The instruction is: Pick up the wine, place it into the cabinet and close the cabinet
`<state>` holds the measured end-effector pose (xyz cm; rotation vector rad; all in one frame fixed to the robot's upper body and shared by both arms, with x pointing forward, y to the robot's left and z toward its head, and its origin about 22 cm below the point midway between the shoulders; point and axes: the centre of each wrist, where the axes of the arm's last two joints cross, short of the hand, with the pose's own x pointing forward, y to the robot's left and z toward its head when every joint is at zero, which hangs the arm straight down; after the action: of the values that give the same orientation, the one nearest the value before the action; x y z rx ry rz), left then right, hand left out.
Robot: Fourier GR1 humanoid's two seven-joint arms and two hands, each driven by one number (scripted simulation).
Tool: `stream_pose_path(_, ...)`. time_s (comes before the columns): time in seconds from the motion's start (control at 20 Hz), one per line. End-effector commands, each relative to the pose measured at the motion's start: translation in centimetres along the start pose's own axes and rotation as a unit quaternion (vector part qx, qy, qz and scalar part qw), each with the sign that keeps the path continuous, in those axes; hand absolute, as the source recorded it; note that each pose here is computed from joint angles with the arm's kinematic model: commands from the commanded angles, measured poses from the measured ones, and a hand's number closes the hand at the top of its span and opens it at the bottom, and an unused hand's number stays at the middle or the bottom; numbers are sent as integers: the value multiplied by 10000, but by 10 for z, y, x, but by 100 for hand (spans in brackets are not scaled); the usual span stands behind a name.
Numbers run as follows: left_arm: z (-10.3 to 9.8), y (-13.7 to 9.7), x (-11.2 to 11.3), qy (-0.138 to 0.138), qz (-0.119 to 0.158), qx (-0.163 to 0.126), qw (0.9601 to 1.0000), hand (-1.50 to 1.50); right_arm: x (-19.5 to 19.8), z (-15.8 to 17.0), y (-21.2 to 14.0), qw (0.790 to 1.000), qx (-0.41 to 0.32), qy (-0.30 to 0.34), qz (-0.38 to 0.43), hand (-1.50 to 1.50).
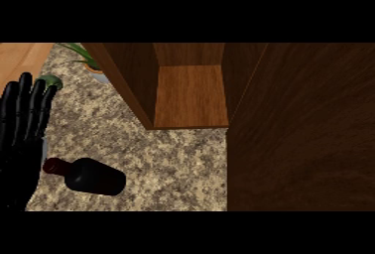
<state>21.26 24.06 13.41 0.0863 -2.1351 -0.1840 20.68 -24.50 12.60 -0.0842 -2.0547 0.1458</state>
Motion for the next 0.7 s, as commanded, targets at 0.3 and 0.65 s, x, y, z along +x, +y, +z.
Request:
stream_pose_path(0.3, 55, 17, -20, 1014, 2044, -5, 9736, -150, 16, 29, 21, 9937, 895, 134, -669, -150)
stream_pose_path(0.65, 70, 60, 41, 1198, 2267, -107, 9665, -150, 75, 39, 7, 9916, 1027, 174, -766, -150)
